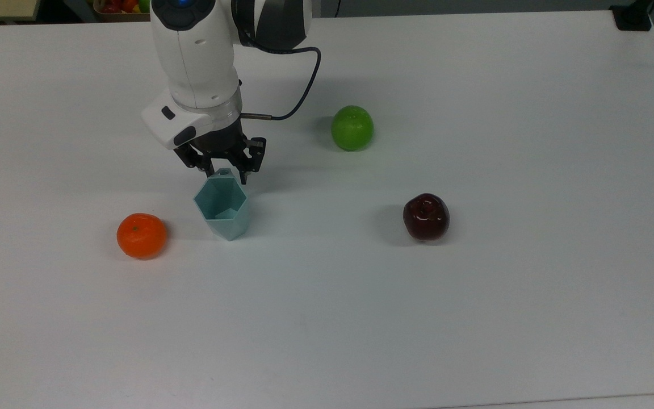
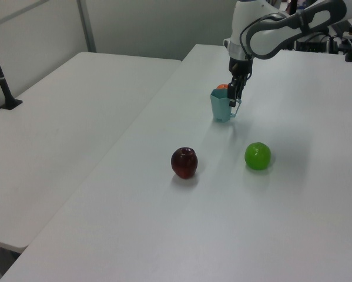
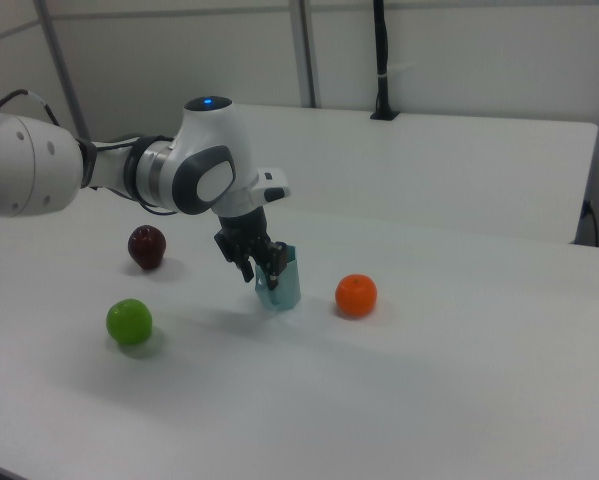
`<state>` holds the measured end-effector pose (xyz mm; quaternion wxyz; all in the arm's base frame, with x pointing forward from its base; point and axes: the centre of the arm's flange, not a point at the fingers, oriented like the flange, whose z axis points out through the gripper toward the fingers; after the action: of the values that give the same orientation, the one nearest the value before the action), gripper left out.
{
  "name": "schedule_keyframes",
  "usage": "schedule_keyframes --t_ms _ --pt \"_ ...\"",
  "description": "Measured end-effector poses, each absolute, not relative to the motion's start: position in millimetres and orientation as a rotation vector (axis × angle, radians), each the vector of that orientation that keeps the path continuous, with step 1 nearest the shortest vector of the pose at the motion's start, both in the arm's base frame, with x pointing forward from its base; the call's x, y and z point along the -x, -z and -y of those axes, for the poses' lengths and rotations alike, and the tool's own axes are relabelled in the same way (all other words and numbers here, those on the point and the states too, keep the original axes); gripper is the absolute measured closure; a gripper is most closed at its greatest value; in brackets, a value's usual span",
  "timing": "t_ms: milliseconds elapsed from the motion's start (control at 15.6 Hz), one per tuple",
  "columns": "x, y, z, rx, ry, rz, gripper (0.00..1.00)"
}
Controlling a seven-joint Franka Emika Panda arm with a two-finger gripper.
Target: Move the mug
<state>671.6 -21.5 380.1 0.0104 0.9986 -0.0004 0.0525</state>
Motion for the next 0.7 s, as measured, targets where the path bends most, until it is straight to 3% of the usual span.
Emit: schedule_keyframes --t_ms 64,192,704 --pt "-671.6 -380.1 21.5 -3.116 -0.164 0.001 0.44" --pt "-671.6 -380.1 21.4 -3.116 -0.164 -0.001 0.62" --pt "-670.5 -377.5 21.3 -3.117 -0.156 -0.005 0.77"
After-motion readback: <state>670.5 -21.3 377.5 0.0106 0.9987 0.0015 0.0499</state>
